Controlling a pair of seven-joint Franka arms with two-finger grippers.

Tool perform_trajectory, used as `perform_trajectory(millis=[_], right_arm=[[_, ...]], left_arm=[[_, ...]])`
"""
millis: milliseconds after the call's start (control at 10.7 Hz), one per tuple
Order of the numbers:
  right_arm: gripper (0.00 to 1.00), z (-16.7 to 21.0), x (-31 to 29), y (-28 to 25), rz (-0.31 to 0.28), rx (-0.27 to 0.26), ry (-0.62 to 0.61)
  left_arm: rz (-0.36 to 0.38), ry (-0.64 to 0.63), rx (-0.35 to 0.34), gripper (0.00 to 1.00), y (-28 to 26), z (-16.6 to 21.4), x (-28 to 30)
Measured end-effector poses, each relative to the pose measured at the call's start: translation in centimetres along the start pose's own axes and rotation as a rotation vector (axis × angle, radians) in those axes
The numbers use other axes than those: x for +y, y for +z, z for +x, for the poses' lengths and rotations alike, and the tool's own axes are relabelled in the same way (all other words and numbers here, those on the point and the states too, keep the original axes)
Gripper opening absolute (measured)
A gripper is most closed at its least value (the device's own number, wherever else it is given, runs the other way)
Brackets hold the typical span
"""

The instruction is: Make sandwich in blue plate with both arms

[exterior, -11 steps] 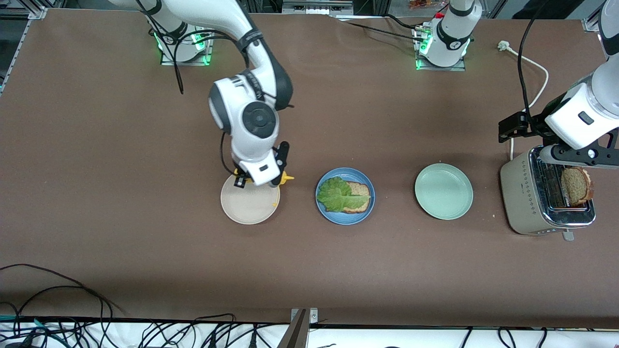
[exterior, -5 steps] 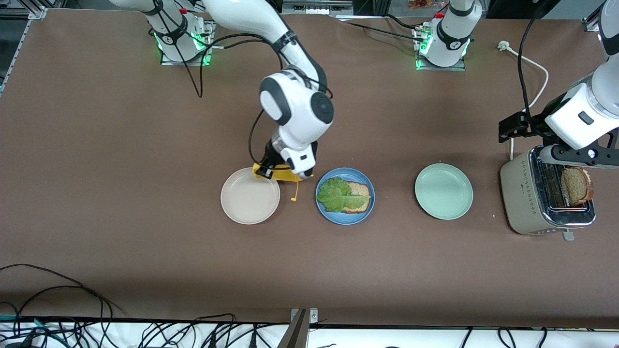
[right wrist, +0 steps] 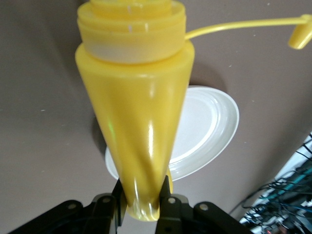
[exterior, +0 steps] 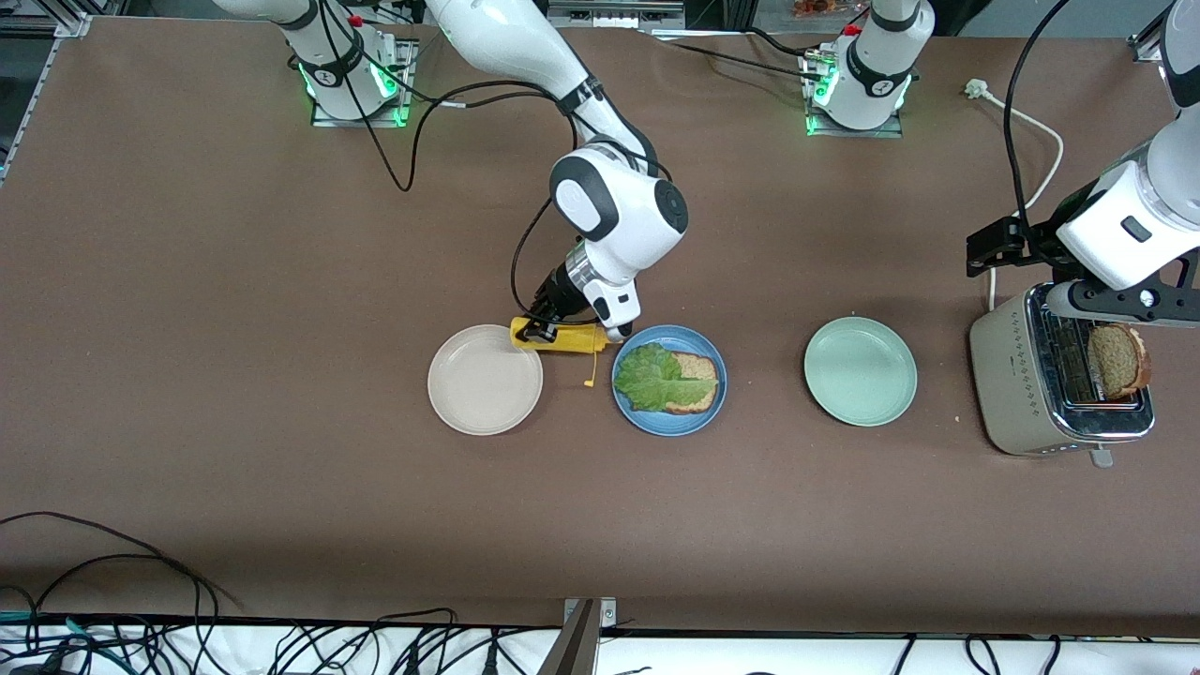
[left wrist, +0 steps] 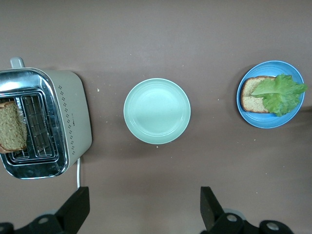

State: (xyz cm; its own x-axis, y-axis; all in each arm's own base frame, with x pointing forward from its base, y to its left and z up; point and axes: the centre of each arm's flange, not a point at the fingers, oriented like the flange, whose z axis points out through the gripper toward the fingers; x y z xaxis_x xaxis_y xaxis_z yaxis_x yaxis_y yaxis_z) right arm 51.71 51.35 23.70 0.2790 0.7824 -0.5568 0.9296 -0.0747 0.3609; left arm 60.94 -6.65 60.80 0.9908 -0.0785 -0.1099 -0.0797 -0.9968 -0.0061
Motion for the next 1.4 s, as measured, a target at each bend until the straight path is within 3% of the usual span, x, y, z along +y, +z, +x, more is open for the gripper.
perform_trajectory(millis=[281, 655, 1216, 1403], right_arm=[[0.3, 0.9, -0.4, 0.6, -0.06, -0.035, -0.009], [0.3, 0.4, 0.6, 0.6, -0.088, -0.049, 0.001], [0.3, 0.1, 1.8, 1.6, -0.111, -0.05, 0.018], [0.3, 0.1, 1.9, 1.6, -0.082, -0.033, 0.027]], left_arm=[[0.0, 0.0, 0.0, 1.0, 0.0, 0.0, 0.0], [0.0, 0.0, 0.0, 1.0, 0.0, 0.0, 0.0], [0.0, 0.0, 0.0, 1.0, 0.0, 0.0, 0.0], [0.0, 0.001, 0.0, 1.0, 0.0, 0.0, 0.0]])
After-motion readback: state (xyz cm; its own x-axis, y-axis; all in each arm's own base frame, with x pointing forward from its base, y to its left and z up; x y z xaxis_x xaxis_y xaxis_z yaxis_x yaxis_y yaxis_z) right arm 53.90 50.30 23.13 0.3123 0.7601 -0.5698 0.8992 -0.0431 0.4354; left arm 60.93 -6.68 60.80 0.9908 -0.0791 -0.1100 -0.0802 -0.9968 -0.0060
